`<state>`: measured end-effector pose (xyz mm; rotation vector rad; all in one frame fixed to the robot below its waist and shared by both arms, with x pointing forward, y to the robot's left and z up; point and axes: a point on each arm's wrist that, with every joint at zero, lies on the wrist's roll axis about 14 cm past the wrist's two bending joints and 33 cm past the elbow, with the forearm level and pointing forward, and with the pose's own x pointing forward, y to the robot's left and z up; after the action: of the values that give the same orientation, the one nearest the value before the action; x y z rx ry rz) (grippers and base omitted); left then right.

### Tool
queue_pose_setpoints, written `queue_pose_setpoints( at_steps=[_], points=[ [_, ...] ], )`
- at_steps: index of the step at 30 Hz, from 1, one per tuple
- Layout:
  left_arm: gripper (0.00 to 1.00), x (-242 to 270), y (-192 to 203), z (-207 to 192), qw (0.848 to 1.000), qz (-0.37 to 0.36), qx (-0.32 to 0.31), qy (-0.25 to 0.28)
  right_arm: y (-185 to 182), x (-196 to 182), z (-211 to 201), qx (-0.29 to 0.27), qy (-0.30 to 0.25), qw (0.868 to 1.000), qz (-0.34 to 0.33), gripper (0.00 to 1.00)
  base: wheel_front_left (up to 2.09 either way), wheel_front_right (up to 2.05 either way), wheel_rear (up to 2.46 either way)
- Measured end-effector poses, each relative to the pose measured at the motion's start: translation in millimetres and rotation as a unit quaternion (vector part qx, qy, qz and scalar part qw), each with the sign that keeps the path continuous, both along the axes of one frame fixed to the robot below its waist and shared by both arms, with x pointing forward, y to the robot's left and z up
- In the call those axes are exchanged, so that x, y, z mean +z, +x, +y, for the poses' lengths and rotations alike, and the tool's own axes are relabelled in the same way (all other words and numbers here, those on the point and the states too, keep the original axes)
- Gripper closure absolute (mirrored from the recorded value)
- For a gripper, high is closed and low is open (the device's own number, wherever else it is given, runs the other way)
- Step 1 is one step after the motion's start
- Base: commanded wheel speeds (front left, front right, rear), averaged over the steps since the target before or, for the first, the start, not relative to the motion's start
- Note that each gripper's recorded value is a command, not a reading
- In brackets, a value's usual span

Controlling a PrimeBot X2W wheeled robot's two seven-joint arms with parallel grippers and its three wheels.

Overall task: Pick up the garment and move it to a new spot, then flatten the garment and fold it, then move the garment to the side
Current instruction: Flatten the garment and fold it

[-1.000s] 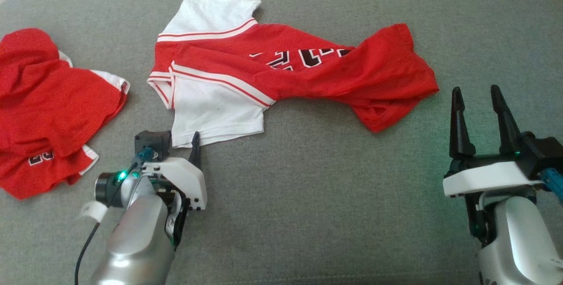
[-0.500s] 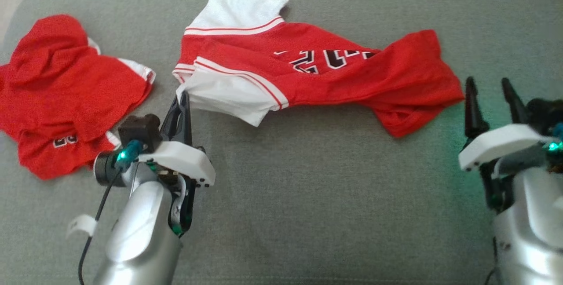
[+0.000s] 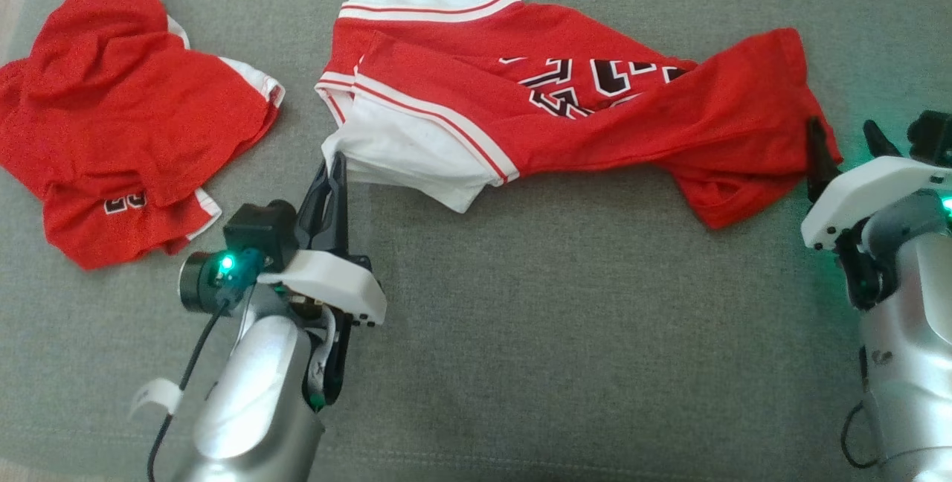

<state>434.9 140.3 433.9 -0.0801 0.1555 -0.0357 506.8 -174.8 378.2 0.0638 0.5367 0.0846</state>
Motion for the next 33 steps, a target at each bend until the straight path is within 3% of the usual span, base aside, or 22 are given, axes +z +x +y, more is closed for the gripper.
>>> queue_pose_setpoints(
  at_steps=[10, 11, 12, 13, 24, 29, 33],
  points=[
    [1.00, -0.7, 5.6, -3.3, 1.000, -0.001, -0.006, 0.002, 0.8, -14.3, 3.6, 0.011, -0.004, 1.000, 0.018, 0.00, 0.00, 0.00, 0.00],
    [1.00, -0.8, 6.0, -3.3, 1.000, -0.001, -0.006, 0.002, 2.0, -14.5, 4.0, 0.012, -0.005, 1.000, 0.019, 0.11, 0.00, 0.00, 0.00],
    [1.00, -1.3, 6.1, -3.2, 1.000, 0.000, -0.006, 0.002, 3.3, -14.2, 4.2, 0.012, -0.004, 1.000, 0.019, 0.65, 0.00, 0.00, 0.00],
    [1.00, -1.7, 6.1, -3.3, 1.000, 0.001, -0.006, 0.002, 3.9, -14.3, 4.9, 0.014, -0.004, 1.000, 0.019, 1.00, 0.00, 0.00, 0.00],
    [1.00, 3.5, 6.1, -3.4, 1.000, -0.005, -0.006, 0.002, 6.6, -1.2, -0.6, 0.021, -0.016, 1.000, -0.012, 1.00, 0.00, 0.00, 0.00],
    [1.00, 28.9, 9.1, 0.3, 0.999, -0.040, 0.002, -0.003, 18.2, 45.2, 0.3, 0.043, -0.037, 0.994, -0.093, 1.00, 0.00, 0.00, 0.00],
    [1.00, 65.9, 12.0, 2.7, 0.996, -0.092, 0.007, -0.011, 23.8, 100.6, 7.1, 0.071, -0.050, 0.981, -0.173, 1.00, 0.00, 0.00, 0.00]
  ],
)
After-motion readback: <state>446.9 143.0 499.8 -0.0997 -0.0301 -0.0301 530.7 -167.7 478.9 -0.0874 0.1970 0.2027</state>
